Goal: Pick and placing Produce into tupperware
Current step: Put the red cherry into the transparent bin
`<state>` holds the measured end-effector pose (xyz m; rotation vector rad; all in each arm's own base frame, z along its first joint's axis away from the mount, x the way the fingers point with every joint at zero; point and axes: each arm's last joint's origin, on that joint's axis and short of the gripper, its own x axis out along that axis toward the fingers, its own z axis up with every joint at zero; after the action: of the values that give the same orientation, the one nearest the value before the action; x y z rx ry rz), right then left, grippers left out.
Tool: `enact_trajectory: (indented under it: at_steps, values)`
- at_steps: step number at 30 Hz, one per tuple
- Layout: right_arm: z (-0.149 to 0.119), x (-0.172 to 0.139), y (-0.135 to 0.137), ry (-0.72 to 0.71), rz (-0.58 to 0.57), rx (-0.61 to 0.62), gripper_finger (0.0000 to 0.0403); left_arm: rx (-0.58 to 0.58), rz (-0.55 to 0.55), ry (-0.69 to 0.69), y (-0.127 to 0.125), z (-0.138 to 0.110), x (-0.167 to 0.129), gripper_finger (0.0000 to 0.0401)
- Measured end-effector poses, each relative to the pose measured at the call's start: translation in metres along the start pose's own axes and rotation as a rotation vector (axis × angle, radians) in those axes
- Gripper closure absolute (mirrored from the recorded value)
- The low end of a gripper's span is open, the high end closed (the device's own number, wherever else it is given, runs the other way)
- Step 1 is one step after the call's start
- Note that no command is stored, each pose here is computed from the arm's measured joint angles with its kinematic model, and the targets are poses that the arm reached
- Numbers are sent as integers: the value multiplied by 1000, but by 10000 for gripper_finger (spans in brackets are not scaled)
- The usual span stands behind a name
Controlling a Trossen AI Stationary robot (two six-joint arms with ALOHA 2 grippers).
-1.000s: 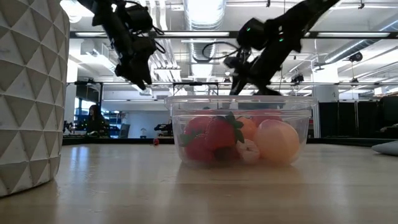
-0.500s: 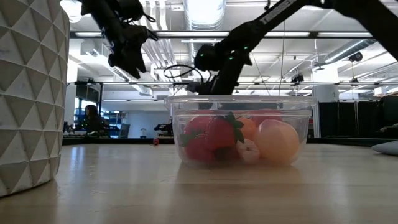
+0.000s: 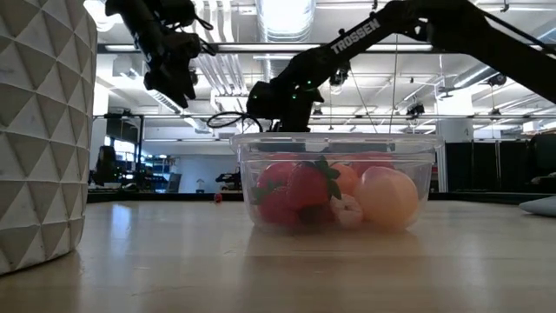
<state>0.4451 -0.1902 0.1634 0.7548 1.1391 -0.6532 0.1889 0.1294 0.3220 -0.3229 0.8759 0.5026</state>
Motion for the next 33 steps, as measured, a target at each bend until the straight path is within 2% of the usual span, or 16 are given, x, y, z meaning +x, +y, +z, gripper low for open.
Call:
enact_trajectory:
  at_steps: [11, 21, 33]
  values:
    - [-2, 0, -1, 29, -28, -15, 269, 27, 2, -4, 0, 1, 2, 162]
    - [-2, 0, -2, 34, -34, -25, 270, 28, 3, -5, 0, 1, 2, 162]
    - [-8, -1, -1, 81, -36, -130, 278, 26, 3, -4, 0, 1, 2, 162]
